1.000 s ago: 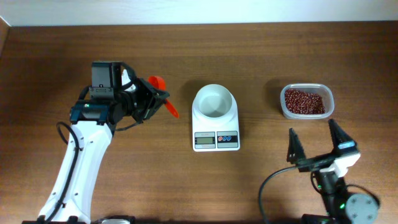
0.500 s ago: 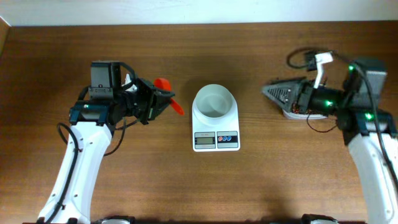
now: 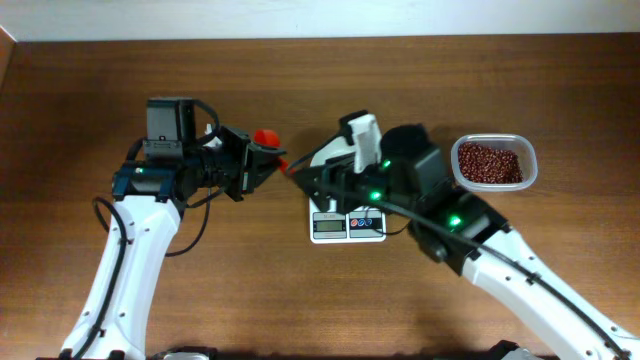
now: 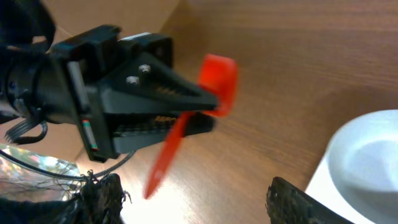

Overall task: Scoop item into bowl and weigh 50g on scale
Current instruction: 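Grasp the scoop handle with the right gripper from the left gripper, then carry the scoop with the right gripper into the bean tub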

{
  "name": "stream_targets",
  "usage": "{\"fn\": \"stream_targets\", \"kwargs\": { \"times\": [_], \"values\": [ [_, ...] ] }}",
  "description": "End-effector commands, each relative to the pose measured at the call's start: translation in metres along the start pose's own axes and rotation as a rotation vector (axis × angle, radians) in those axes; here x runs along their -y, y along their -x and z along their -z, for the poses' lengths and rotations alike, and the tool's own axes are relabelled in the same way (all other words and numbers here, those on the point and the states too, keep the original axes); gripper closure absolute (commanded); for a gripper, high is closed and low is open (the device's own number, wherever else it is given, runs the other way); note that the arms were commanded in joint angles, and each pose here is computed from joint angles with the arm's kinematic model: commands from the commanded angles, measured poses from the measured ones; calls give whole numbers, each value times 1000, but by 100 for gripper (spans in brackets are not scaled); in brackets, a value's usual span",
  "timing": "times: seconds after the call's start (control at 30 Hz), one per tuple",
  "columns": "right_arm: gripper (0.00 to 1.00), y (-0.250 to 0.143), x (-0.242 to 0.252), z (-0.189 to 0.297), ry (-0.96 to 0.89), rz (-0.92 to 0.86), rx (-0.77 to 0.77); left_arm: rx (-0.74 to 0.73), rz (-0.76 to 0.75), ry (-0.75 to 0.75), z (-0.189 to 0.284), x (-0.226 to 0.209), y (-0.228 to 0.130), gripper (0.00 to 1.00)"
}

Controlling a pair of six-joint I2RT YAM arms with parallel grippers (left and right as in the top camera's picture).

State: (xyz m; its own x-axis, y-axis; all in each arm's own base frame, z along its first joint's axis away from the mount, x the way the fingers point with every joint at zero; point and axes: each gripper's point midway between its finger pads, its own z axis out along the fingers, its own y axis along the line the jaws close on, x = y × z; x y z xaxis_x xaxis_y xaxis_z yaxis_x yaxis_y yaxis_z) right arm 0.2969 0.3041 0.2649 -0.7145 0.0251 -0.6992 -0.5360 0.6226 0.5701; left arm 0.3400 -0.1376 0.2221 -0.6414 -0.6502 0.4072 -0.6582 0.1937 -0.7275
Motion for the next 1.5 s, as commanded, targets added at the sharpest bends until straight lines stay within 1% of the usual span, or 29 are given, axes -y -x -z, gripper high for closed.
{"fn": "stream_targets", "kwargs": {
  "times": [0.0,0.1,0.2,0.23,0.37,0.47,0.53,0.6,0.63,0.73,0.87,0.9,0.93,0.97,1.0,1.03,1.07,1.1,1.13,1.2,1.23,1.27,1.3,1.37,1.4,1.47],
  "values": [
    [27,11,-11,0,-77,28,95,-1,22,17,-8,3,-15,100],
    [32,13,-12,-2,-130,43,132,-24,7,22,-12,3,-23,100],
    [34,16,-14,-3,-128,47,147,-122,-22,-24,-11,14,-40,100],
    [36,15,-13,-3,-129,45,144,-132,-29,-33,-10,16,-41,100],
    [41,13,-11,-6,-136,41,135,-133,-33,-36,-10,17,-41,100],
    [49,4,-2,-19,-150,-15,108,-135,-38,-37,-10,17,-42,100],
    [52,3,-1,-24,-147,-16,100,-135,-50,-37,-10,17,-42,98],
    [59,6,-3,-24,-140,-14,113,-135,-64,-38,-10,17,-42,96],
    [66,6,-3,-24,-137,-13,116,-135,-64,-38,-10,17,-42,95],
    [72,6,-3,-24,-138,-13,115,-135,-64,-38,-10,17,-42,95],
    [84,5,-2,-24,-141,-14,112,-135,-64,-38,-10,17,-42,92],
    [89,5,-3,-24,-140,-14,112,-135,-65,-38,-10,17,-42,89],
    [96,5,-2,-24,-141,-14,111,-134,-75,-39,-10,17,-42,74],
    [96,5,-2,-24,-141,-14,111,-134,-83,-39,-10,17,-42,57],
    [96,5,-2,-24,-141,-13,111,-133,-101,-41,-10,17,-42,34],
    [96,5,-2,-24,-142,-10,112,-132,-117,-42,-10,17,-41,20],
    [96,5,-1,-24,-148,-1,111,-103,-161,-39,-11,16,-37,8],
    [96,5,0,-24,-153,20,107,-72,-209,-33,-11,15,-31,3],
    [96,5,3,-23,-168,21,108,-21,-299,-22,-12,14,-23,1],
    [96,7,8,-20,-182,26,96,78,-472,14,-11,12,-5,1],
    [96,10,13,-15,-205,14,80,125,-511,35,-10,11,4,1],
    [96,14,16,-9,-227,14,59,153,-530,48,-10,10,9,1],
    [96,25,21,7,-260,17,26,215,-566,79,-7,8,20,1],
    [96,44,27,36,-314,20,-2,270,-570,105,-5,7,30,1],
    [96,55,34,55,-356,19,-11,301,-569,119,-3,6,35,1],
    [96,70,52,93,-443,7,-30,330,-619,143,-1,5,41,1]
  ]
}}
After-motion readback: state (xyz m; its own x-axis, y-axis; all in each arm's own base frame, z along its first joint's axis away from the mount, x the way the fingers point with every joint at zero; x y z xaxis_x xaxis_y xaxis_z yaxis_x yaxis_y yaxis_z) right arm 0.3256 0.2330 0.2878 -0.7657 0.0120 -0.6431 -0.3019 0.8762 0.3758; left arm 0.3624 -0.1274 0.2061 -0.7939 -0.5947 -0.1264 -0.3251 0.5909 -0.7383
